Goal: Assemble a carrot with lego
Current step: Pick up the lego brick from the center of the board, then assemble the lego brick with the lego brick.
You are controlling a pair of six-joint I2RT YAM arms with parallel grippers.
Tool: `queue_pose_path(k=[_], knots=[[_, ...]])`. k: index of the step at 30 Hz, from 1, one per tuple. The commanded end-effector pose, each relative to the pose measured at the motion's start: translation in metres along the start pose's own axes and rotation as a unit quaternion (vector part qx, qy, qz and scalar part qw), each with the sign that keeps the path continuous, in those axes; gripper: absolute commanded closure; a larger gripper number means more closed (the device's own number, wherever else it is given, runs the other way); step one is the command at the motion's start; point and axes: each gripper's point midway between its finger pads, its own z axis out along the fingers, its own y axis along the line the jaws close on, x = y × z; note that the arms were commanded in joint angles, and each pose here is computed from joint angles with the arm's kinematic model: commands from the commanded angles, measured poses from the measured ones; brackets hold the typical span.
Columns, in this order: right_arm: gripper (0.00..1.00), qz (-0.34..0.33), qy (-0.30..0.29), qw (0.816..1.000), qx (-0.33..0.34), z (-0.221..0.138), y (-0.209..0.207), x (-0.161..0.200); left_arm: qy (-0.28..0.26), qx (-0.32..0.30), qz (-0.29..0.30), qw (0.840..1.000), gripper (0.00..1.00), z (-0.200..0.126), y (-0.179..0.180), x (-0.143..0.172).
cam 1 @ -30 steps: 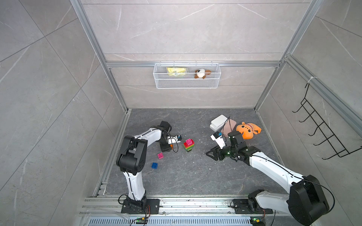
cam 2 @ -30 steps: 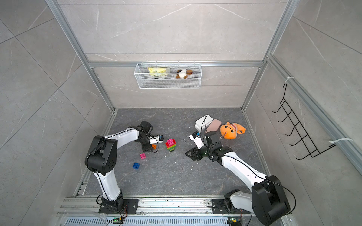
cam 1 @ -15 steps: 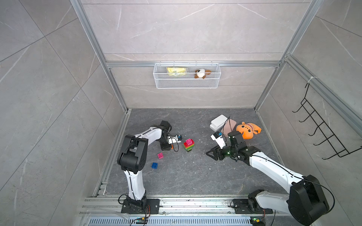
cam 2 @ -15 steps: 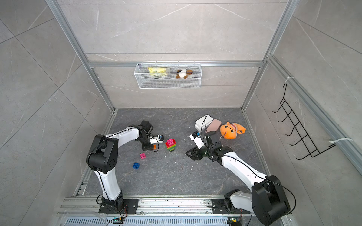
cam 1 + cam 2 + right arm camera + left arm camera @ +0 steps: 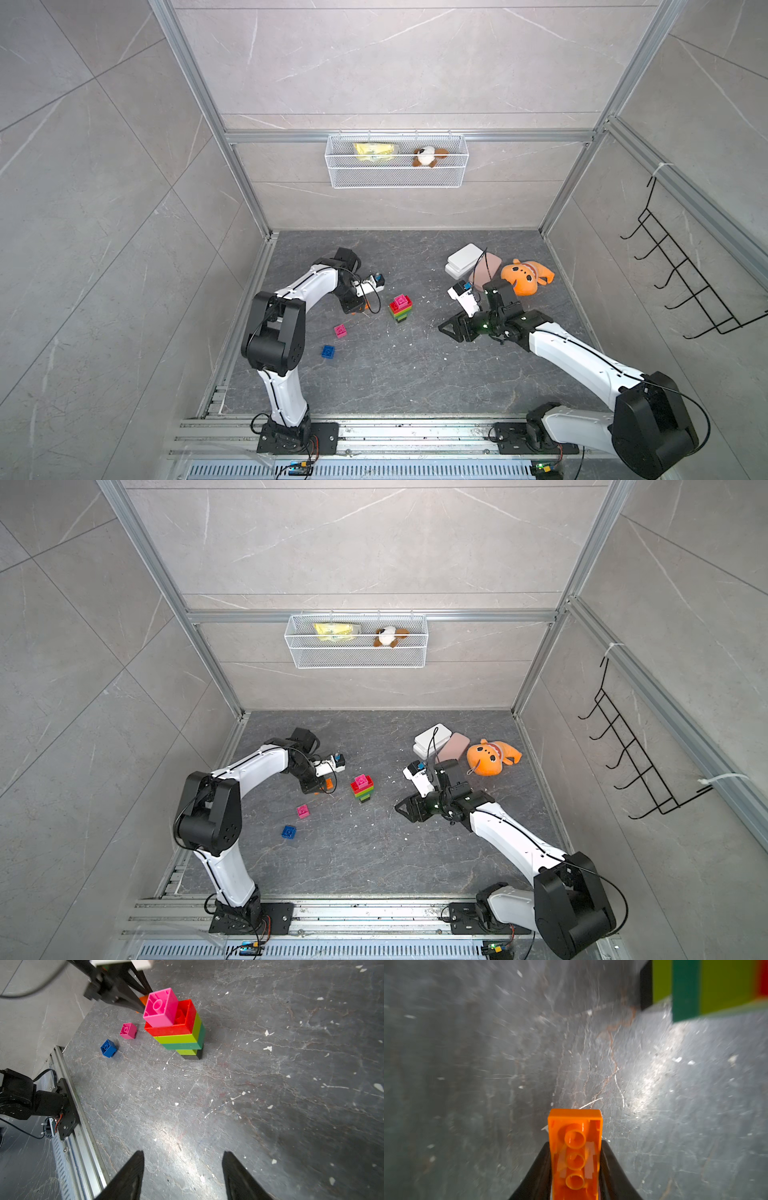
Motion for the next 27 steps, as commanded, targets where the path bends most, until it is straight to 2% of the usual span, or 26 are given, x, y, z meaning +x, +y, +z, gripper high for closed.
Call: queue_pose_path(k=[1,5,8,17,27], knots=[[0.37,-0.008,-0.005,1.0,0.008,-0.007,0.004,-0.011,-0.091,-0.017,-0.072,0.993,0.8,-0.066,-0.007,-0.043],[0.37,-0.006,-0.006,1.0,0.008,-0.007,0.003,-0.016,-0.11,-0.029,-0.108,0.988,0.8,-0.092,-0.025,-0.065],[0.37,-0.005,-0.004,1.0,0.007,-0.006,0.004,-0.019,-0.093,-0.029,-0.137,0.986,0.82,-0.099,-0.037,-0.078],[0.37,-0.001,0.001,1.0,0.016,-0.005,-0.001,-0.017,-0.032,-0.037,-0.152,0.987,0.83,-0.079,-0.07,-0.111],[0.37,0.002,0.008,1.0,0.02,0.0,-0.005,-0.013,0.029,-0.038,-0.117,0.992,0.84,-0.052,-0.079,-0.125]])
